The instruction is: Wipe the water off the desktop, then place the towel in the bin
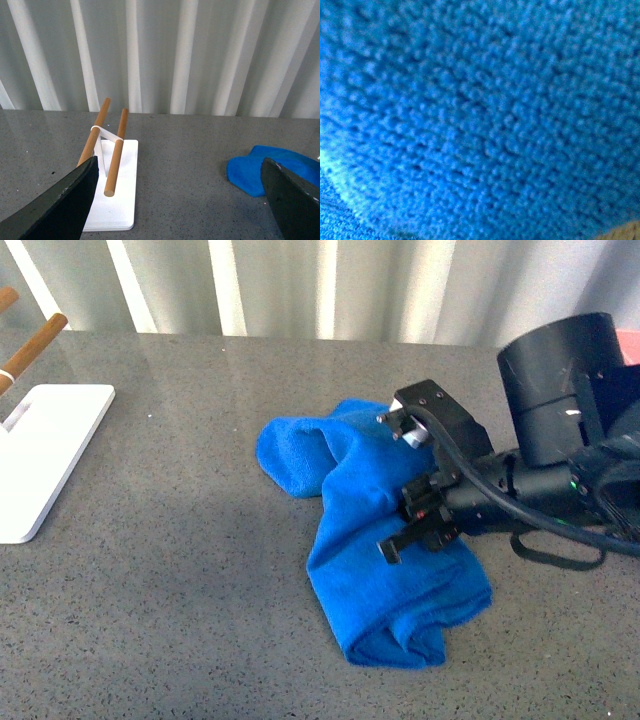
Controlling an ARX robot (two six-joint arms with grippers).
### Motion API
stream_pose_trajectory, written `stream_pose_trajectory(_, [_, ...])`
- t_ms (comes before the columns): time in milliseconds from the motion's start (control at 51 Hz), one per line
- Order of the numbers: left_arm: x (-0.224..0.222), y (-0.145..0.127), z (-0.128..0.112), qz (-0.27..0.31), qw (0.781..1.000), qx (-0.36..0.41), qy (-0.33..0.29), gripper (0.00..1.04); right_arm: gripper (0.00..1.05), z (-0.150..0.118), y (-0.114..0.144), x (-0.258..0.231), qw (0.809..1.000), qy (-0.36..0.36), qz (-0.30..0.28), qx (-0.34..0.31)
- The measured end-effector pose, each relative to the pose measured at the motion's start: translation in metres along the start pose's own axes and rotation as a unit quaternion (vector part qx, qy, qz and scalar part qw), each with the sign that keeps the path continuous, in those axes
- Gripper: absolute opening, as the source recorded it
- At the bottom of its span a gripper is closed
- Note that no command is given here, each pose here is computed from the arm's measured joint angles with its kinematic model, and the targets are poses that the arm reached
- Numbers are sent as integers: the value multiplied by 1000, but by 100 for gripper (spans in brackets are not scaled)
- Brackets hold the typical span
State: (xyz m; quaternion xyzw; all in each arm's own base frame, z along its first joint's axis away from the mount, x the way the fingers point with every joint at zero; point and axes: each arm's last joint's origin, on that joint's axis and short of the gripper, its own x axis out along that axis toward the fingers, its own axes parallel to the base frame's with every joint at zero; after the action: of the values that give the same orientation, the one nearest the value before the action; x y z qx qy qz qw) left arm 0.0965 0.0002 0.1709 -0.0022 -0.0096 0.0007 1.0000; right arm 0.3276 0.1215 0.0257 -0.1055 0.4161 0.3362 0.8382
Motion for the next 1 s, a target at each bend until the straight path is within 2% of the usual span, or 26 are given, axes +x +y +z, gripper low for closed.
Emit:
stream_pose_trajectory(255, [0, 0, 0, 0, 1000, 0, 0, 98, 3, -41, 6, -45, 1000, 12, 12, 16])
stream_pose_trajectory(431, [0, 0, 0, 0, 1000, 0, 0, 98, 3, -67, -23, -94, 998, -8, -40, 57])
stream_pose_trajectory(745, [0, 0, 0, 0, 1000, 0, 0, 98, 3, -75, -89, -115, 985, -26, -120, 117])
stream_pose_trajectory(863, [0, 0, 0, 0, 1000, 0, 0, 98, 3, -69, -102, -112, 983, -29, -133, 120])
stream_pose_trajectory(1000, [0, 0, 0, 0, 1000, 0, 0, 98, 3, -51, -101, -105, 985, -42, -127, 109])
